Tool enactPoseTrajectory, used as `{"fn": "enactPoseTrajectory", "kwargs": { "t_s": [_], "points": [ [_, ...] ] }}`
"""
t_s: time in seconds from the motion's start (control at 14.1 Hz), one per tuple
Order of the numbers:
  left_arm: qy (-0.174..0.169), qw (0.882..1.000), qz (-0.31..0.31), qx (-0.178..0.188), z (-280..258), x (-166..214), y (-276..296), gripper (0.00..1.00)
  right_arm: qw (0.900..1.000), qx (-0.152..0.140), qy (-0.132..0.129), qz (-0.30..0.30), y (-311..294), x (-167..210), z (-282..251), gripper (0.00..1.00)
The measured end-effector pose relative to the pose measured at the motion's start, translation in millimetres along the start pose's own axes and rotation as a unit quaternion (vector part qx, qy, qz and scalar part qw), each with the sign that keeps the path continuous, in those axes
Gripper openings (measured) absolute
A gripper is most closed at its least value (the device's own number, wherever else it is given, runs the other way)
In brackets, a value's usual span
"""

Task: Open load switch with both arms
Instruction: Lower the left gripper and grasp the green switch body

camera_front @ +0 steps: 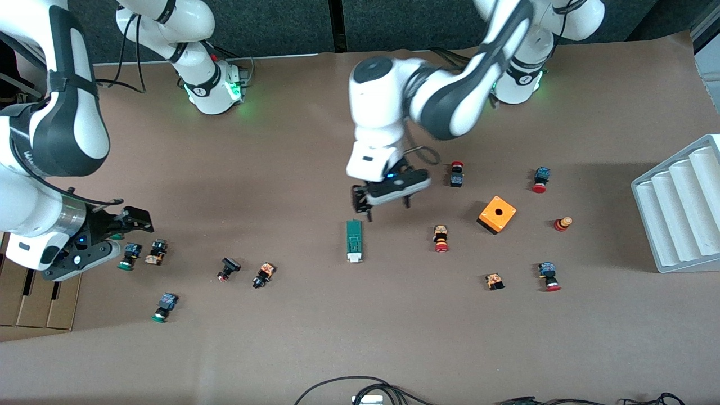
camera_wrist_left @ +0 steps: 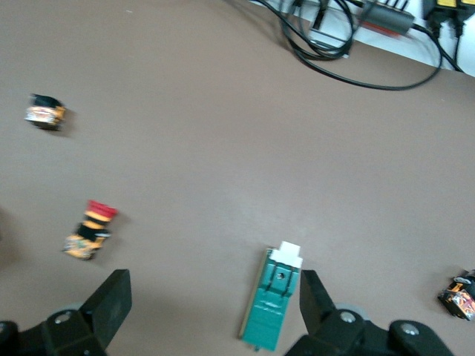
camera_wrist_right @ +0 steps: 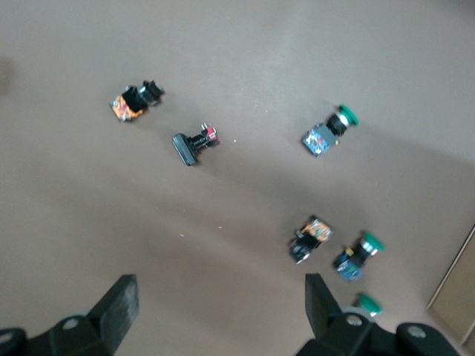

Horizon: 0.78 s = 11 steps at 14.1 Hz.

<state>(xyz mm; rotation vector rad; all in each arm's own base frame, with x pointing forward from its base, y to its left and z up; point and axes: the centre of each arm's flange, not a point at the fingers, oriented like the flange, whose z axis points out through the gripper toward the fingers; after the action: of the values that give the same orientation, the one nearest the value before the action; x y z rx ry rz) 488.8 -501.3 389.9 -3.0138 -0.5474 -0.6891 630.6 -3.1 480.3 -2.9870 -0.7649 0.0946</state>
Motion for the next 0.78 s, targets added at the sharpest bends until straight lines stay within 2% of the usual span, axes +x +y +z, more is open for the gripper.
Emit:
{"fn": "enactPoseTrajectory", "kwargs": {
  "t_s": [0.14,0.28,0.5,0.78],
  "points": [
    [0.032,0.999,0.029,0.005,35,-37,12,1.00,0.998,0.001,-0.001,-0.063,7,-3,2,1.00],
    [0.067,0.997,0.042,0.005,65,-74,20,1.00,0.992,0.001,-0.001,-0.130,9,-1,7,1.00],
    [0.121,0.991,0.054,-0.009,101,-110,23,1.00,0.982,-0.005,0.007,-0.187,9,3,9,1.00],
    [0.169,0.984,0.053,-0.025,140,-143,19,1.00,0.954,-0.018,0.017,-0.299,14,10,14,0.93]
  ]
}}
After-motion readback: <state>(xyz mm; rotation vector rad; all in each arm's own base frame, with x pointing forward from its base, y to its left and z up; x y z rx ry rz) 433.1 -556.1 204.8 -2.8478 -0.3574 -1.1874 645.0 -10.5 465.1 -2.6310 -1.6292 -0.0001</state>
